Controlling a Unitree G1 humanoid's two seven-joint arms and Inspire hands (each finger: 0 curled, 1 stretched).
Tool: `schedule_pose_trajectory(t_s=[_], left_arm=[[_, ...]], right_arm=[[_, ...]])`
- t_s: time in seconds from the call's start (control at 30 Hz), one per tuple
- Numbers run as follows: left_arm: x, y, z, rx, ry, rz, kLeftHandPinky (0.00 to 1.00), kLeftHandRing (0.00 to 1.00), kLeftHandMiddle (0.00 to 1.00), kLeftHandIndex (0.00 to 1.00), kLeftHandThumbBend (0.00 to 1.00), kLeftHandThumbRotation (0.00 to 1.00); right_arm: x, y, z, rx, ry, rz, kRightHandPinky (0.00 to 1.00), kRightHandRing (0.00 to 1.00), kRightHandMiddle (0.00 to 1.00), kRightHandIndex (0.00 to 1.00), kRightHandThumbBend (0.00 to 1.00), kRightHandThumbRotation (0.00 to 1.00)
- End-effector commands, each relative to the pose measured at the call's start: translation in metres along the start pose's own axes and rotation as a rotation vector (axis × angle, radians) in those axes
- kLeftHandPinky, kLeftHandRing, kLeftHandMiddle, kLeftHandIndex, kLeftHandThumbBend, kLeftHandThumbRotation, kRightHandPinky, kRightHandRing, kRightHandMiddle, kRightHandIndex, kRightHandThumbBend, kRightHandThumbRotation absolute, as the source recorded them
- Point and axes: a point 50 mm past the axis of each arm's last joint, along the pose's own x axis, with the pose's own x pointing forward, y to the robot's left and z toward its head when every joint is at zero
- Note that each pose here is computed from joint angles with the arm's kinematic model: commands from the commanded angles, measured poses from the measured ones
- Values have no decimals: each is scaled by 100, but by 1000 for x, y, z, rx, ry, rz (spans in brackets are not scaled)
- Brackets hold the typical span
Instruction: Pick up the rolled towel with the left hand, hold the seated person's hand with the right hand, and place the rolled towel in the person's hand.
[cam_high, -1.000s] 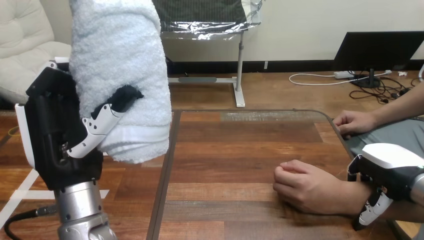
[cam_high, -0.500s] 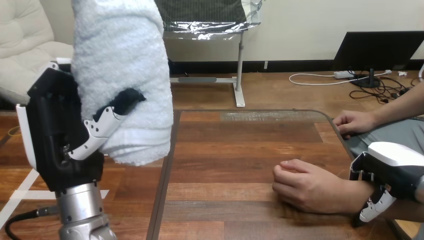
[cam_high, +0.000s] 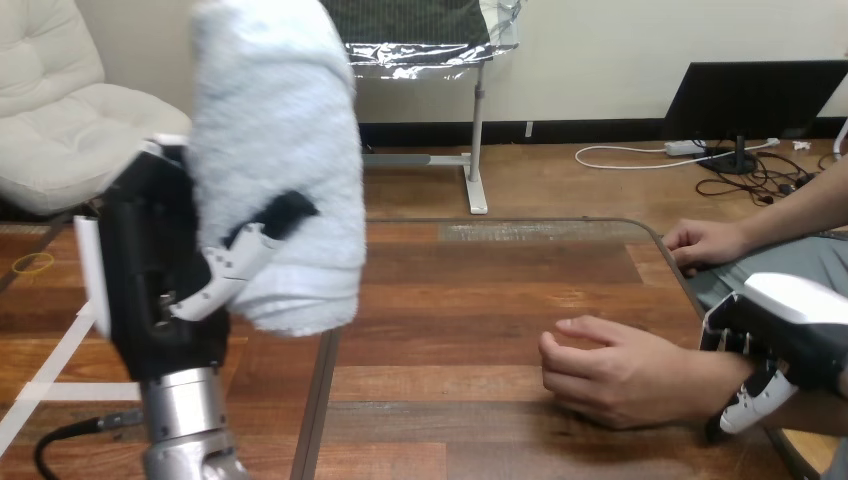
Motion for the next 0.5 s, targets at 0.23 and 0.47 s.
schedule_pose_trajectory(t_s=[0.23, 0.47], left_arm=[[26, -21, -7, 3, -54, -75, 22, 27, 34, 37, 57, 0], [29, -29, -15, 0, -33, -100, 23, 28, 34, 37, 58, 0]], right_arm=[[-6, -34, 12, 6, -81, -132, 26, 32, 40, 44, 86, 5], [-7, -39, 17, 23, -95, -141, 28, 34, 41, 44, 86, 6]])
